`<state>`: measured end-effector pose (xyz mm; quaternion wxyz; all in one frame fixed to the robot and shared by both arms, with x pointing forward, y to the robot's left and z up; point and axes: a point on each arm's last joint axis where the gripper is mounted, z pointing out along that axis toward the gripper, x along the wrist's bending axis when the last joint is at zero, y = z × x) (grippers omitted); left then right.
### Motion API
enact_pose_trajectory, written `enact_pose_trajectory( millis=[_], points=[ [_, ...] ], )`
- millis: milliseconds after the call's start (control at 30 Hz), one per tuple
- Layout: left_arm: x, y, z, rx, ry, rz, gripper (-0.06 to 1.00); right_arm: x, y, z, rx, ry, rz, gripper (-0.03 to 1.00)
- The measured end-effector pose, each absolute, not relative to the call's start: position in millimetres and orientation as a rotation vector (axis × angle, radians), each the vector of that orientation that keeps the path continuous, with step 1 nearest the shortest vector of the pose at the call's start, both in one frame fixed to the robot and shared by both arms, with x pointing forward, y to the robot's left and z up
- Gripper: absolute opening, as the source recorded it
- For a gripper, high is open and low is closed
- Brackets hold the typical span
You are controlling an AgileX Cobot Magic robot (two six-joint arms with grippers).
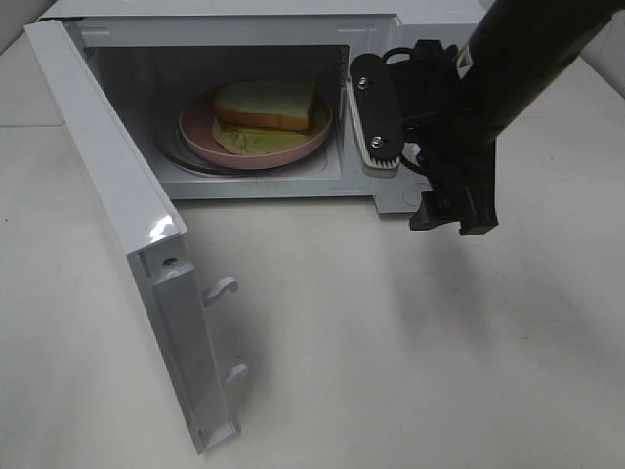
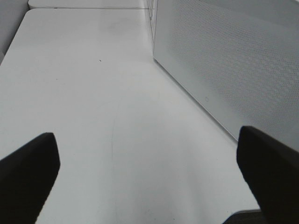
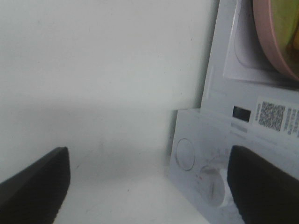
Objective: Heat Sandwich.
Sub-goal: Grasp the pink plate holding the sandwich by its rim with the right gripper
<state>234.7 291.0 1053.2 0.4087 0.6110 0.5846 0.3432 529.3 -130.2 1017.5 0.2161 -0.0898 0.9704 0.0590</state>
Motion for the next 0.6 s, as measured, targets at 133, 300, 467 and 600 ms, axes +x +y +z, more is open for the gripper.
enact_pose_trajectory(
  millis=[133, 300, 467, 600],
  points=[
    [234.7, 291.0, 1053.2, 1.540, 1.473, 0.865, 0.97, 538.7, -114.4, 1013.7, -0.281, 2.682, 0.175, 0.86],
    [234.7, 291.0, 1053.2, 1.540, 1.473, 0.865, 0.97, 545.2, -105.6, 1010.6, -0.298, 2.675, 0.180, 0.85],
    [234.7, 291.0, 1053.2, 1.540, 1.473, 0.865, 0.97, 551.5, -95.4, 1010.8, -0.316, 2.637, 0.207, 0.85],
    [234.7, 291.0, 1053.2, 1.540, 1.473, 0.865, 0.97, 560.8, -87.9, 1007.2, -0.323, 2.624, 0.212, 0.85]
  ],
)
